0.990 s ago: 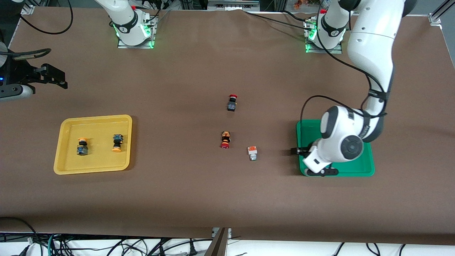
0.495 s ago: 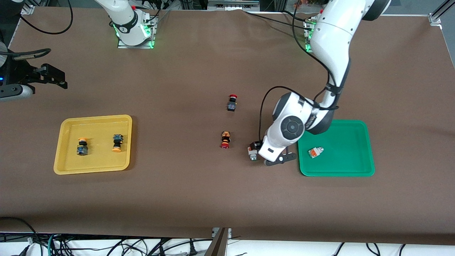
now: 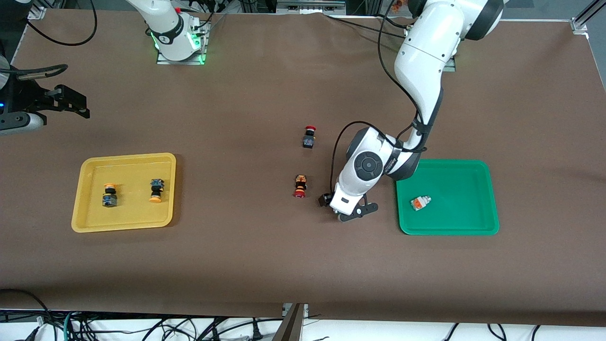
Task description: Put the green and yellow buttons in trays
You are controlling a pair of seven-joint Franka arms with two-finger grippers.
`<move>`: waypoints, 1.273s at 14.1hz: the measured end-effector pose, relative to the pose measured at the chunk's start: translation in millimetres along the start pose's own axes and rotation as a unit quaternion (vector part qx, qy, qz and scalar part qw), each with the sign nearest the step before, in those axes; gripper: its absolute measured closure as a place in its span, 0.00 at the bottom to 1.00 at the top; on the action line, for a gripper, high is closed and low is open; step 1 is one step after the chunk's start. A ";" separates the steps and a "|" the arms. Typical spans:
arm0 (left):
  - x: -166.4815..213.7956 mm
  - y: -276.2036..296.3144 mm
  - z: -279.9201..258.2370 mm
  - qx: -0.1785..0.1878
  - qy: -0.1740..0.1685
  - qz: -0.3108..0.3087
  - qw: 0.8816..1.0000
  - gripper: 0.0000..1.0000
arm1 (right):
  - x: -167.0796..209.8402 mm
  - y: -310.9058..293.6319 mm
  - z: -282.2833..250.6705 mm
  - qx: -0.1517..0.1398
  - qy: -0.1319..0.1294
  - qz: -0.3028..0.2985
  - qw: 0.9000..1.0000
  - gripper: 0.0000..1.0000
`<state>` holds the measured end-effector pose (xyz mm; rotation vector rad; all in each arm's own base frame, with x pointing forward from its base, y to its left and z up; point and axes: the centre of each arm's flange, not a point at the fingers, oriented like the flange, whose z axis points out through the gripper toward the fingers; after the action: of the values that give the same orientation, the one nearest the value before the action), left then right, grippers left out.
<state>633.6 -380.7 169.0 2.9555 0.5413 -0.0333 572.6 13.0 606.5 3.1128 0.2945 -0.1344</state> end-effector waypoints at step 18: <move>33.3 -26.1 -36.2 0.051 -0.013 0.106 0.993 0.58 | 0.1 0.2 0.0 0.000 0.000 0.000 1.000 0.00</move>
<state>655.4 -339.9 200.0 3.0904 0.2267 -0.0800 572.7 12.8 606.5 3.1129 0.2939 -0.1330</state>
